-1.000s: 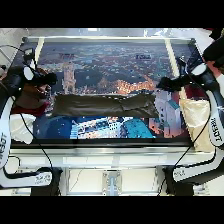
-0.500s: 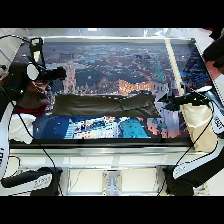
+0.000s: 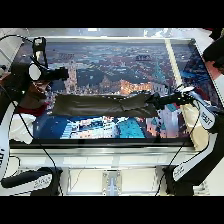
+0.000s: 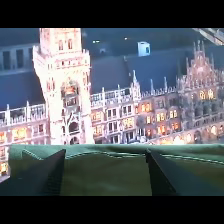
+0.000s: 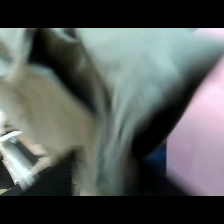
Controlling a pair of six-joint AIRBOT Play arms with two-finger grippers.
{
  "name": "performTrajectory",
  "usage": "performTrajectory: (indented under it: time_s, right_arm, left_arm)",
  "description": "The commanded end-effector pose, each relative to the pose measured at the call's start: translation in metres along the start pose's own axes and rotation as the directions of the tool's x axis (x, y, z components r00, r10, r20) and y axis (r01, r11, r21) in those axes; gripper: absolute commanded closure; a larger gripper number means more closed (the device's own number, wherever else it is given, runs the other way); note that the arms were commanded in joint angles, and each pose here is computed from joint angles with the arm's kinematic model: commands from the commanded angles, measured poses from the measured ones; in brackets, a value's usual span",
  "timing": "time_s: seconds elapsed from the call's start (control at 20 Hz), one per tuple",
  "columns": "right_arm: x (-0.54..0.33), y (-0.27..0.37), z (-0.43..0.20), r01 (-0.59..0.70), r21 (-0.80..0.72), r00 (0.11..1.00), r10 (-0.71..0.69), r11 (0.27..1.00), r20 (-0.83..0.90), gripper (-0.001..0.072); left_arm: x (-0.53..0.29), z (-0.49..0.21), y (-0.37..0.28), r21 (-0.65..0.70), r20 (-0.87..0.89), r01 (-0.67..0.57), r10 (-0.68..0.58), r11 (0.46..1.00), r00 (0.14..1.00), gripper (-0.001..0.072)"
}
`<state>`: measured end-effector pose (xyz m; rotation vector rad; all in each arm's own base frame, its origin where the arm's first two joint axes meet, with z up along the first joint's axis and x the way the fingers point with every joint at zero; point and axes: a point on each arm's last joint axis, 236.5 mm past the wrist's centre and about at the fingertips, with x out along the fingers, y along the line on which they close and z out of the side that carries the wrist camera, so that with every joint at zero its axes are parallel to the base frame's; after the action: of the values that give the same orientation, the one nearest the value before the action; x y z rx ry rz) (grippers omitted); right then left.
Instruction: Fold the shirts.
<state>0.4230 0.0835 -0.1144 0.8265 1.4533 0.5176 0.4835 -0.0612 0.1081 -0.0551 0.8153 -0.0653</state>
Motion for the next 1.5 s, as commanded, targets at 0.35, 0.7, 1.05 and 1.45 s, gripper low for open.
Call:
performTrajectory:
  time_s: [0.35, 0.7, 1.05, 1.45]
  right_arm:
    - [-0.070, 0.158, -0.027, -0.152, -0.249, 0.987, 0.159, 0.957, 0.006, 0.0691]
    - [-0.124, 0.218, -0.091, -0.034, -0.353, 0.997, 0.056, 0.935, 0.052, 0.0693]
    - [-0.053, 0.286, -0.109, -0.027, -0.520, 0.994, 0.077, 0.854, 0.074, 0.0694]
    - [0.122, 0.379, -0.081, -0.118, -0.466, 0.890, 0.301, 0.877, 0.342, 0.0643]
  left_arm:
    - [0.072, -0.089, -0.127, 0.018, -0.263, 0.297, -0.282, 0.955, 0.922, 0.0699]
    - [0.090, -0.210, -0.274, 0.170, -0.456, 0.509, -0.391, 0.844, 0.799, 0.0699]
    - [0.083, -0.147, -0.226, 0.244, -0.351, 0.426, -0.330, 0.871, 0.876, 0.0699]
    - [-0.072, 0.009, 0.029, 0.115, 0.019, -0.009, 0.007, 0.993, 1.000, 0.0699]
